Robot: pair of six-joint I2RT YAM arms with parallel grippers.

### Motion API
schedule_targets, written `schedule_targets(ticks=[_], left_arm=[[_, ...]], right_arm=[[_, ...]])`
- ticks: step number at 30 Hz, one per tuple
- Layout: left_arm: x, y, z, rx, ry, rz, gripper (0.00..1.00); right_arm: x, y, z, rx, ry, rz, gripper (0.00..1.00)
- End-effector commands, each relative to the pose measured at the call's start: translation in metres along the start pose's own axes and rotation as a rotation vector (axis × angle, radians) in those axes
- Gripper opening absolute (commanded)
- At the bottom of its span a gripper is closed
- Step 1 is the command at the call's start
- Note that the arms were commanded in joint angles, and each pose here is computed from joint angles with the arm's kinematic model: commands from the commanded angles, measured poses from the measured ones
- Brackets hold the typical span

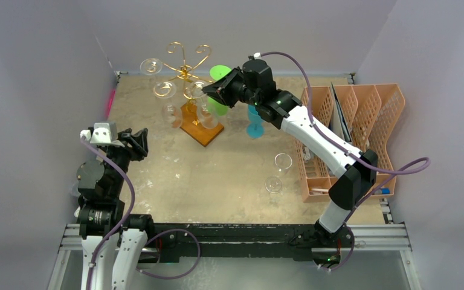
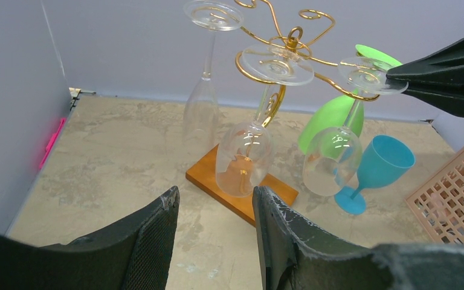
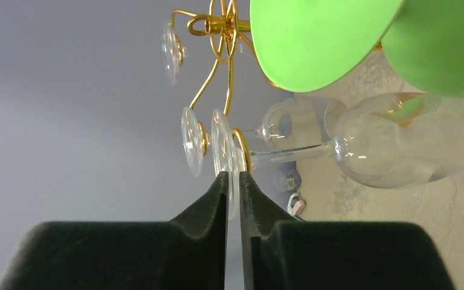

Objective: Place the wine glass upside down on the wine glass rack

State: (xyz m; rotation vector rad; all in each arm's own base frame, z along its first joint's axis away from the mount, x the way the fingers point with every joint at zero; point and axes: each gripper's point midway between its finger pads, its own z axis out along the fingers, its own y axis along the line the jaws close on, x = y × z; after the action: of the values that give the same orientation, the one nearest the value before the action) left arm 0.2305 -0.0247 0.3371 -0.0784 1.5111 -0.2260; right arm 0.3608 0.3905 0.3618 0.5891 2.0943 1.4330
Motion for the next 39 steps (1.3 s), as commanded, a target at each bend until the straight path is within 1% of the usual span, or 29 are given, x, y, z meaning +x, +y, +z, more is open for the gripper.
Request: schedule_targets(ticks=[1, 11, 17, 20, 24, 26, 31, 36, 38, 39], left_arm=[[-0.005, 0.001, 0.002, -0.006, -0.011, 0.018, 0.47], [-0.006, 0.002, 0.003, -0.013, -0.010, 0.004, 0.47], [-0.005, 0.003, 0.003, -0.023, -0.008, -0.010, 0.48], [-0.005, 0.004, 0.003, -0.030, -0.007, -0.015, 0.48], [-0.007, 0.004, 0.004, -0.033, -0.014, -0.033, 0.49], [-0.008, 0.003, 0.007, -0.034, -0.011, -0.056, 0.49], [-0.003, -0.004, 0.012, -0.002, 0.024, -0.085, 0.50], [-0.007, -0.007, 0.014, 0.008, 0.014, -0.125, 0.60], [-0.008, -0.009, 0.014, 0.015, 0.010, -0.145, 0.62], [-0.007, -0.011, 0.015, 0.023, 0.011, -0.152, 0.63]], right_arm=[[-0.013, 0.023, -0.015, -0.057, -0.054, -0.029, 0.17], [-0.016, 0.021, -0.028, -0.058, -0.077, -0.034, 0.41], [-0.017, 0.015, -0.053, -0.090, -0.120, -0.073, 0.52], [-0.020, 0.001, -0.073, -0.065, -0.162, -0.129, 0.54], [-0.025, -0.041, -0.103, 0.058, -0.221, -0.237, 0.55], [-0.026, -0.061, -0.115, 0.127, -0.227, -0.317, 0.55], [-0.025, -0.099, -0.143, 0.310, -0.164, -0.522, 0.55], [-0.033, -0.137, -0.164, 0.527, -0.091, -0.720, 0.55], [-0.036, -0.147, -0.162, 0.579, -0.074, -0.765, 0.54], [-0.039, -0.148, -0.161, 0.598, -0.080, -0.755, 0.51]])
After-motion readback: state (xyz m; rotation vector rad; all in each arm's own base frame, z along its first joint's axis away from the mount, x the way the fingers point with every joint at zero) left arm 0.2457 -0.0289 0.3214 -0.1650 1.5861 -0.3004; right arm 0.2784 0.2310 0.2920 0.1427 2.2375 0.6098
